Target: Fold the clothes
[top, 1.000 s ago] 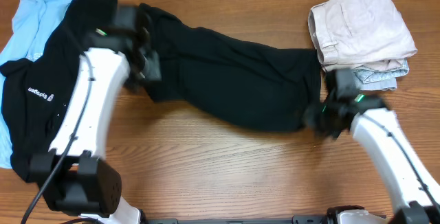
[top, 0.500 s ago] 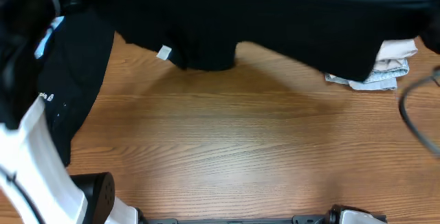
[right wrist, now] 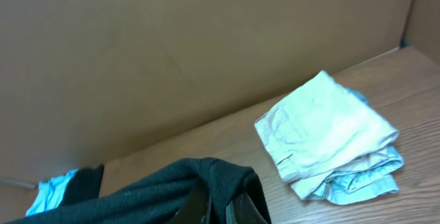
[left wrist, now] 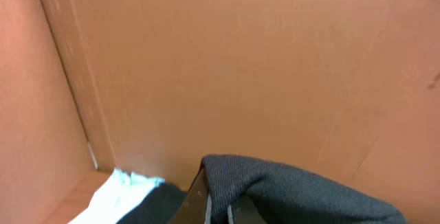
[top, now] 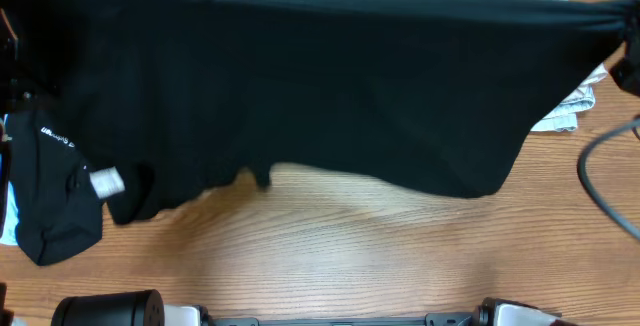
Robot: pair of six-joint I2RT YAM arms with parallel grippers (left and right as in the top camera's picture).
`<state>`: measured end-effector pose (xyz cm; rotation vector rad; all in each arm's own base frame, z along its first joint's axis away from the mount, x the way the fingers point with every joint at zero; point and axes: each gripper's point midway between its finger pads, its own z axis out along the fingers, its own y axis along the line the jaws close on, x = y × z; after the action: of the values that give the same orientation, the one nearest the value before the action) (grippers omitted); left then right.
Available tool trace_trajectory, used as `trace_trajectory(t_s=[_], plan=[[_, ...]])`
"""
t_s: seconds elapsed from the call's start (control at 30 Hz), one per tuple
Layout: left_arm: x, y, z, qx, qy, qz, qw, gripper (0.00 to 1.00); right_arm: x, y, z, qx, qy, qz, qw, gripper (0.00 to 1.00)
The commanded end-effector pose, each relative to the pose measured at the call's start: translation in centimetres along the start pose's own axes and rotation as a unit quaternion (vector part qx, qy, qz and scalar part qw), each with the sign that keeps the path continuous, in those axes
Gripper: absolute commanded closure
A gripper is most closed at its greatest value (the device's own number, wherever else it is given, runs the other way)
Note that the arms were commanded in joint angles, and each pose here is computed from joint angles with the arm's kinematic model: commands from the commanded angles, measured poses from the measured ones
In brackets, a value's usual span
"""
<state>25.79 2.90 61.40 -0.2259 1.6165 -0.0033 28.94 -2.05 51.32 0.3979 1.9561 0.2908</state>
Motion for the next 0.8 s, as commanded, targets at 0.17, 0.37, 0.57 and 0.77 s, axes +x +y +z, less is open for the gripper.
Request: trace_trajectory(t_s=[0.17,0.37,0.57,0.77], plan=[[7.0,3.2,11.8,-0.088,0.129,0.037,0.987,0.96,1.7,-0.9,11.0,0.0,0.095,0.004,0.995,0.96],[9.1,5.5,21.4,-0.108,0.12,0.026,0.987,0.96,2.2,1.2,21.8,-0.035,0.097,-0.02,0.994,0.96],[6.6,6.4,26.3,-0.084,0.035,0.013,0.996,0.96,-1.6,4.7,25.7,-0.093,-0.001,-0.038,0.995,0.96],[1.4,5.8,24.4,-0.077,-0.053,0.014,0.996,0.96,-6.6,7.2,23.5,-0.133,-0.099,-0.05,0.985,0.96]])
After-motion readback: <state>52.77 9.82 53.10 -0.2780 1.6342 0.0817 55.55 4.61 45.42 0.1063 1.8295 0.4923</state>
